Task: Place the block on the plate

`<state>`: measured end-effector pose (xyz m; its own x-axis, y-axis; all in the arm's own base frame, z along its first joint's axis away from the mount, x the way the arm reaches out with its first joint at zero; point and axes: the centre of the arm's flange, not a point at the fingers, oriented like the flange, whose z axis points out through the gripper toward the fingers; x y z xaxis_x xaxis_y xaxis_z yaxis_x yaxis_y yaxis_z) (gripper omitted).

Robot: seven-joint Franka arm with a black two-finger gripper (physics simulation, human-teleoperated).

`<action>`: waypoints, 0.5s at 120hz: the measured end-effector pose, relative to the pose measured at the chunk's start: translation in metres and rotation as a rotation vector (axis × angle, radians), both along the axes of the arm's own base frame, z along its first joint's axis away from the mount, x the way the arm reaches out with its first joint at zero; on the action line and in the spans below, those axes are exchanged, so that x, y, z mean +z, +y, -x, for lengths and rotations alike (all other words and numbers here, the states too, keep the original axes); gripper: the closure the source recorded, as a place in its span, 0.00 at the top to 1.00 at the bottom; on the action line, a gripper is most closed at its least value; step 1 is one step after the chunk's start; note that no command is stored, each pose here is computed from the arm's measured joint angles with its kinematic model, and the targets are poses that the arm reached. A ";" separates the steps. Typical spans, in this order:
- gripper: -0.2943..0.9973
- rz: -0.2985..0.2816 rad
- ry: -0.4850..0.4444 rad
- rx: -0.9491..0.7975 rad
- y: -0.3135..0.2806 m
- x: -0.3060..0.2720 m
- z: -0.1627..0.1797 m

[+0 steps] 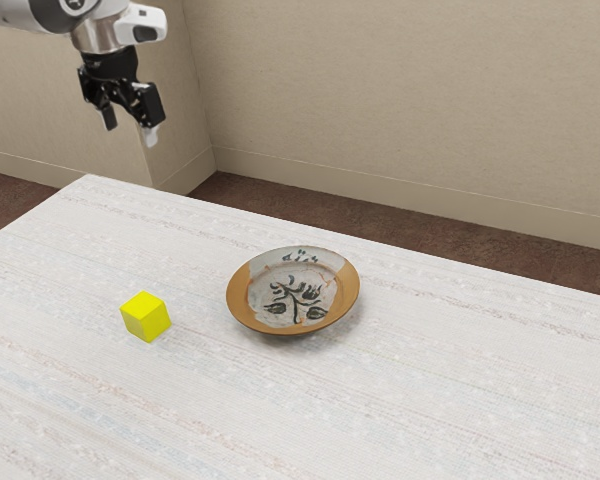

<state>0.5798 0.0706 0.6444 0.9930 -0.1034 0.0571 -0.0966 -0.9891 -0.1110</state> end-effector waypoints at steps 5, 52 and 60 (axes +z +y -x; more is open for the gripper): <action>0.77 0.006 0.009 -0.006 -0.003 -0.003 0.000; 0.77 0.057 0.190 -0.025 0.022 -0.198 0.025; 0.77 0.056 0.171 -0.029 0.027 -0.210 0.026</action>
